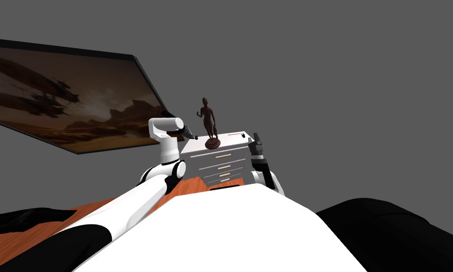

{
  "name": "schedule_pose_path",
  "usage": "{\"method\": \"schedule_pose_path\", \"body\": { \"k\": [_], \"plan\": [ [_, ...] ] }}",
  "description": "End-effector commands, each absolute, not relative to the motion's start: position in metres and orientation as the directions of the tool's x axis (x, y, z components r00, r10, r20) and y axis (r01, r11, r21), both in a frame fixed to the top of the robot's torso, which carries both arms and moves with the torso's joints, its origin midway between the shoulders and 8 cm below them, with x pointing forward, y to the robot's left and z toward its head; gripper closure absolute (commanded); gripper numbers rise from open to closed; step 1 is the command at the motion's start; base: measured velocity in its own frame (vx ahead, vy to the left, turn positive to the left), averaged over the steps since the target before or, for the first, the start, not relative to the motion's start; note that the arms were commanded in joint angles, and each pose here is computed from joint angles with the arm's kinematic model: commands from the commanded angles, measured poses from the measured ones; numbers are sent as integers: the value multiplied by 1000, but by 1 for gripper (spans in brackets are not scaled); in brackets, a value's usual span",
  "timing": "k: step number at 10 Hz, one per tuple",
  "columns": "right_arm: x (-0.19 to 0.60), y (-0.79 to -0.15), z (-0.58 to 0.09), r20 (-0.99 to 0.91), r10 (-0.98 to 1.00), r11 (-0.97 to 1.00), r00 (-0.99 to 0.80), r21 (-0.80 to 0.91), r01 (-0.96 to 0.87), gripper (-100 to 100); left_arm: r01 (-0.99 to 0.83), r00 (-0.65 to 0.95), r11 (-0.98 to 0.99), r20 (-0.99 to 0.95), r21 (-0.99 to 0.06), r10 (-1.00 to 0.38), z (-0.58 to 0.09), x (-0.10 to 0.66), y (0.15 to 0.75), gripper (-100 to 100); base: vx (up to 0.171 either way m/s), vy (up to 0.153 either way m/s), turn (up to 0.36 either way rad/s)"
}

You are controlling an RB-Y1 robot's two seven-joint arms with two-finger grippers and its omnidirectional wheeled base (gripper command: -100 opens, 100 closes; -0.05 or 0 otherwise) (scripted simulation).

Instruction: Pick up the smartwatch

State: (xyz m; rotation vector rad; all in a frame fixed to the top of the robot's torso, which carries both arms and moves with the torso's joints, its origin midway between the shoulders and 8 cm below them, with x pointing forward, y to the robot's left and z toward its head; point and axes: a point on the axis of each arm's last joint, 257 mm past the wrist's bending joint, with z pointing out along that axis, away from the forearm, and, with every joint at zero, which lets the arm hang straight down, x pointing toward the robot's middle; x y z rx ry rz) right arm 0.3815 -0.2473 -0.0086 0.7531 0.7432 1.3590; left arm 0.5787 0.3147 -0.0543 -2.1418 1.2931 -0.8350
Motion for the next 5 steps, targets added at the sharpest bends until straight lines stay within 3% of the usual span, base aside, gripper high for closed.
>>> {"method": "schedule_pose_path", "body": {
  "k": [1,4,5],
  "plan": [
    [381,-247,-9,-29,997,63,69,824,-563,0,-633,391,-453,245,-628,-887,-70,570,320,-100,93,-84,39],
    [381,-247,-9,-29,997,63,69,824,-563,0,-686,429,-486,239,-542,-871,-97,555,325,-100,115,-71,25],
    [381,-247,-9,-29,997,63,69,824,-563,0,-675,421,-480,241,-560,-874,-92,558,326,-100,42,-23,6]
  ]
}}
